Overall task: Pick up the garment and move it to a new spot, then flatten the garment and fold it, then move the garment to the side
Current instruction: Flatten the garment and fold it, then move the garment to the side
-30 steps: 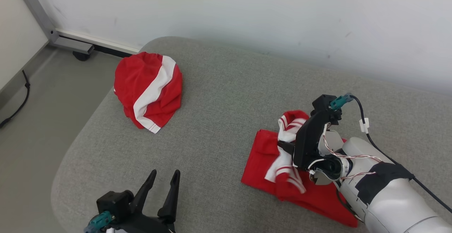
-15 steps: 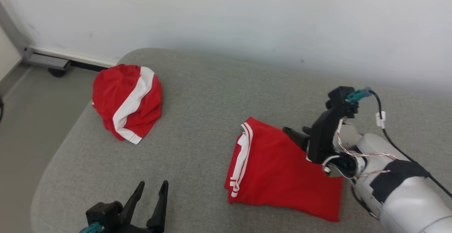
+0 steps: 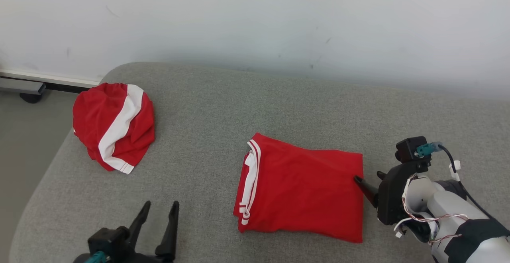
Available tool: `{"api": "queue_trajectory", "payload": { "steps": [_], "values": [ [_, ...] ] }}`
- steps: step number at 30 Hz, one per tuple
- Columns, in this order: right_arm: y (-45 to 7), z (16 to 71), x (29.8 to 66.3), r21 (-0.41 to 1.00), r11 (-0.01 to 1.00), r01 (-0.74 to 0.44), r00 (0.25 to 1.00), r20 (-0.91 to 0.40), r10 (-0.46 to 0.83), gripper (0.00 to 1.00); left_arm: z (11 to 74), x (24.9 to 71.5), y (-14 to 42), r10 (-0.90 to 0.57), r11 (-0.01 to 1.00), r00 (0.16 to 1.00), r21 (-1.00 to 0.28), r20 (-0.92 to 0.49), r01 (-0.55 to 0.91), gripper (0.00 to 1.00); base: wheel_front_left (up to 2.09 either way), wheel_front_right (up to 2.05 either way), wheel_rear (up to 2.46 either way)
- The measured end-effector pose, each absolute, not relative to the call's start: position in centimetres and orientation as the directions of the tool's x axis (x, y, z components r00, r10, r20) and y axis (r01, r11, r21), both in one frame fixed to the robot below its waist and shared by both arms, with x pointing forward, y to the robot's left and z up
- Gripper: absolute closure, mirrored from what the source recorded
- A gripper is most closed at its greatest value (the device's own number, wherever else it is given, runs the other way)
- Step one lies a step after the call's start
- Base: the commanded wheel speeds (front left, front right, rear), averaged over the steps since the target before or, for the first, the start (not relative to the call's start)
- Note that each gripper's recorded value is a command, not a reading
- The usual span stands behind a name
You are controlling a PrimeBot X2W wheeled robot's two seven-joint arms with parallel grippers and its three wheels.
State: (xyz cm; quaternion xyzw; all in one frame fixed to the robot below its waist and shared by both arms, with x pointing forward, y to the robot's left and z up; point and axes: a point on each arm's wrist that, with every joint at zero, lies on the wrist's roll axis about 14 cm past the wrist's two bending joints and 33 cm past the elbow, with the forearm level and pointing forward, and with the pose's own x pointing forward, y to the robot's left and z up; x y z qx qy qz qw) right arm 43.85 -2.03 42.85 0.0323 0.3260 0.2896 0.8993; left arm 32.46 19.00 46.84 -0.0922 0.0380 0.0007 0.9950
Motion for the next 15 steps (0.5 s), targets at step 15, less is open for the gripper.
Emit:
{"api": "queue_trajectory", "payload": {
  "steps": [15],
  "values": [
    [-1.4, 42.2, 43.1, 0.266, 0.843, -0.468, 0.634, -0.564, 0.529, 0.0, 48.4, 32.4, 21.4, 0.059, 0.991, 0.998, -0.12, -0.031, -0.062, 0.0, 0.0, 0.0, 0.0]
  ]
}}
